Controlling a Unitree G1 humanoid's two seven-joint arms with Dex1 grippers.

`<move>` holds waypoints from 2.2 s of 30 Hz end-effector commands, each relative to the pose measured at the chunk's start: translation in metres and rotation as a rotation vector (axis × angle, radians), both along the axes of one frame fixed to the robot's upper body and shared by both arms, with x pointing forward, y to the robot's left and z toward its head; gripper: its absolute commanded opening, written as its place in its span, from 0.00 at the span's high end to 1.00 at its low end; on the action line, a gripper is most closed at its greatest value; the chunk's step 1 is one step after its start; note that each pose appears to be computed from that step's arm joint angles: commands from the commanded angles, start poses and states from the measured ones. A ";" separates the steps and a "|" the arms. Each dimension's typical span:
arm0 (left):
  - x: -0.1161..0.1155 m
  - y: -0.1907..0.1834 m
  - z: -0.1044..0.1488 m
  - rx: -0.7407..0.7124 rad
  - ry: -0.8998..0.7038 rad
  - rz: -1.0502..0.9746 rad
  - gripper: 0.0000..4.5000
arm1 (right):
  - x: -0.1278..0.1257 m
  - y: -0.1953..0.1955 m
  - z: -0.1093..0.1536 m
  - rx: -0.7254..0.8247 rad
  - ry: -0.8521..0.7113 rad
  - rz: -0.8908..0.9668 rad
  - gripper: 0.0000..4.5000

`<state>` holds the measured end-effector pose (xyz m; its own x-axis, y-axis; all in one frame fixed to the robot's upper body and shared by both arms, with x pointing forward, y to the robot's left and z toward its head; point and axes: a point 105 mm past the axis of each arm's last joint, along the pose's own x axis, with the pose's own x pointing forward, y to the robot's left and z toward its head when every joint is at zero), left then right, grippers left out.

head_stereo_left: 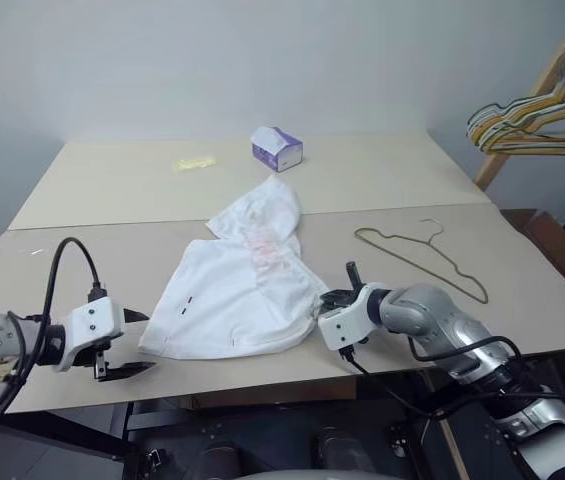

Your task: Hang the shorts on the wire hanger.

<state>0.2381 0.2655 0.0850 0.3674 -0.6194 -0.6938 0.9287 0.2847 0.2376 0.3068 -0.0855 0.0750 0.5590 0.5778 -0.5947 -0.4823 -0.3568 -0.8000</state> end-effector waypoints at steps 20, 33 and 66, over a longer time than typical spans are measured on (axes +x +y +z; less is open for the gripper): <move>0.025 0.005 -0.030 0.178 0.125 -0.139 0.91 | 0.010 -0.005 0.017 0.063 -0.054 -0.071 1.00; 0.021 0.029 -0.011 0.306 0.006 -0.038 1.00 | -0.022 -0.033 0.017 -0.121 0.104 -0.085 1.00; 0.120 0.015 0.325 -0.112 -1.610 0.596 1.00 | 0.106 -0.037 0.252 0.507 -0.912 -0.353 1.00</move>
<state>0.3710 0.2666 0.4039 0.7691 -0.1577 0.6194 -0.4441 0.5652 0.6953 0.4110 -0.1049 0.3398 0.8034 0.3843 0.4548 0.3909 0.2358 -0.8897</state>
